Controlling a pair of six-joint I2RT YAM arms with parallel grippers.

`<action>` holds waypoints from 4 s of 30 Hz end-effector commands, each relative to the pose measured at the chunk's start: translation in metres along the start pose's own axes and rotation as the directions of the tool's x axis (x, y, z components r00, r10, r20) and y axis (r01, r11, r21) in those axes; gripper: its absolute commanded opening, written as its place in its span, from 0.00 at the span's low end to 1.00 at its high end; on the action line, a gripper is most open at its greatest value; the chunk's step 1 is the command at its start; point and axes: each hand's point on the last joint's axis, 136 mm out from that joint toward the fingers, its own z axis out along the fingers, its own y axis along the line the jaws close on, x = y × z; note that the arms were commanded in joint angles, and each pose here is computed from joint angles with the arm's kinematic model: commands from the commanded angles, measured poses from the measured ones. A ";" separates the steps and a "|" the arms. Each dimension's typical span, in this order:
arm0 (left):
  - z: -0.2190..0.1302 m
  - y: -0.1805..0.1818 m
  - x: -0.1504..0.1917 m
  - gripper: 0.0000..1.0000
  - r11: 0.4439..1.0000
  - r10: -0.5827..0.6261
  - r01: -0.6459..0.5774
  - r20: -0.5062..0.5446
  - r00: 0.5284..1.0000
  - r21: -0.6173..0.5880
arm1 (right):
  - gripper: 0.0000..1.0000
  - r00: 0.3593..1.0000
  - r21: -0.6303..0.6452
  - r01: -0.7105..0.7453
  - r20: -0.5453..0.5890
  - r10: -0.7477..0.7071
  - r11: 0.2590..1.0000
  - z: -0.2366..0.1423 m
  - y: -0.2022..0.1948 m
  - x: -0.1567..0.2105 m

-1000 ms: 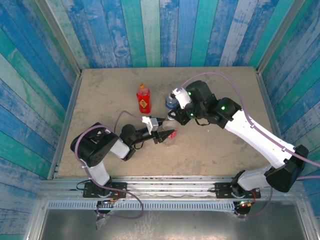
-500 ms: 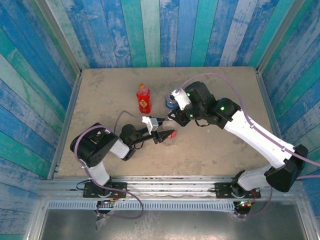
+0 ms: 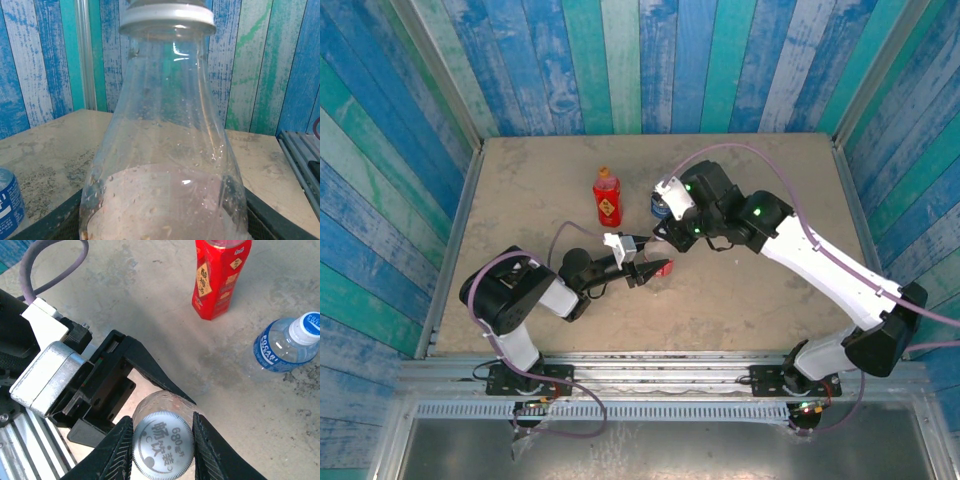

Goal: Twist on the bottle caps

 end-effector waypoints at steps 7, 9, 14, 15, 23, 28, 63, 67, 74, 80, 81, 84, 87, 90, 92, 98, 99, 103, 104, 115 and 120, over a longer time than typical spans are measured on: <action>-0.005 0.004 0.031 0.62 0.999 -0.035 0.032 -0.113 0.993 -0.028 | 0.31 0.993 0.012 -0.026 -0.112 0.027 1.000 0.019 0.001 0.052; -0.004 0.004 0.029 0.61 0.999 -0.034 0.031 -0.108 0.994 -0.027 | 0.31 0.994 0.005 -0.016 -0.108 0.016 1.000 0.022 0.003 0.051; -0.005 0.004 0.030 0.61 0.999 -0.035 0.032 -0.114 0.993 -0.028 | 0.31 0.992 0.010 -0.016 -0.122 0.017 1.000 0.027 0.002 0.051; -0.005 0.004 0.030 0.61 0.999 -0.033 0.030 -0.114 0.993 -0.028 | 0.32 0.993 0.008 -0.014 -0.115 0.015 1.000 0.025 0.002 0.049; -0.004 0.004 0.031 0.62 0.999 -0.031 0.028 -0.115 0.993 -0.026 | 0.39 1.000 0.061 -0.002 0.005 0.002 0.998 0.003 -0.005 0.021; -0.005 0.004 0.032 0.62 0.999 -0.034 0.031 -0.118 0.992 -0.027 | 0.50 0.998 0.075 0.002 0.060 -0.007 0.997 -0.005 -0.006 0.007; -0.005 0.004 0.035 0.62 0.999 -0.033 0.030 -0.126 0.991 -0.029 | 0.27 0.980 -0.128 -0.198 0.000 0.200 0.972 -0.004 0.001 0.023; -0.005 0.004 0.034 0.62 0.999 -0.034 0.031 -0.124 0.992 -0.027 | 0.28 0.973 -0.157 -0.232 -0.041 0.229 0.960 0.001 0.004 0.033; -0.004 0.004 0.033 0.62 0.999 -0.031 0.028 -0.120 0.992 -0.027 | 0.22 0.948 -0.207 -0.316 -0.103 0.301 0.926 0.005 0.004 0.041; -0.003 0.006 0.035 0.62 0.999 -0.041 0.037 -0.127 0.991 -0.032 | 0.21 0.945 -0.246 -0.327 -0.108 0.310 0.912 -0.005 0.013 0.046; -0.003 0.005 0.035 0.62 0.999 -0.039 0.036 -0.125 0.991 -0.031 | 0.20 0.946 -0.247 -0.323 -0.100 0.308 0.914 -0.008 0.013 0.045; -0.003 0.005 0.035 0.62 0.999 -0.041 0.037 -0.125 0.991 -0.031 | 0.18 0.951 -0.261 -0.307 -0.072 0.299 0.915 -0.015 0.015 0.040; -0.003 0.005 0.035 0.62 0.999 -0.040 0.036 -0.126 0.991 -0.031 | 0.18 0.955 -0.281 -0.294 -0.049 0.292 0.913 -0.019 0.018 0.034; -0.004 0.005 0.036 0.62 0.999 -0.040 0.036 -0.129 0.991 -0.032 | 0.20 0.958 -0.276 -0.282 -0.030 0.285 0.919 -0.023 0.017 0.030; -0.004 0.005 0.036 0.62 0.999 -0.039 0.035 -0.129 0.991 -0.031 | 0.21 0.961 -0.256 -0.267 -0.007 0.275 0.929 -0.027 0.014 0.029; -0.004 0.004 0.035 0.62 0.999 -0.033 0.030 -0.129 0.991 -0.024 | 0.35 0.961 -0.160 -0.234 0.109 0.253 0.959 -0.041 -0.005 0.015; -0.004 0.004 0.036 0.62 0.999 -0.031 0.028 -0.129 0.991 -0.024 | 0.38 0.959 -0.160 -0.233 0.125 0.253 0.959 -0.041 -0.007 0.011; -0.004 0.004 0.036 0.62 0.999 -0.028 0.025 -0.133 0.991 -0.023 | 0.38 0.957 -0.174 -0.240 0.125 0.263 0.955 -0.033 -0.013 -0.003; -0.004 0.003 0.035 0.62 0.999 -0.026 0.024 -0.131 0.991 -0.021 | 0.37 0.958 -0.190 -0.238 0.117 0.263 0.952 -0.030 -0.012 -0.006; -0.005 0.005 0.036 0.62 0.999 -0.020 0.016 -0.142 0.990 -0.031 | 0.24 0.962 -0.278 -0.267 -0.020 0.272 0.923 -0.009 0.000 0.014; -0.004 0.007 0.035 0.62 0.999 -0.023 0.018 -0.140 0.990 -0.040 | 0.22 0.952 -0.341 -0.302 -0.068 0.297 0.890 -0.017 0.015 0.031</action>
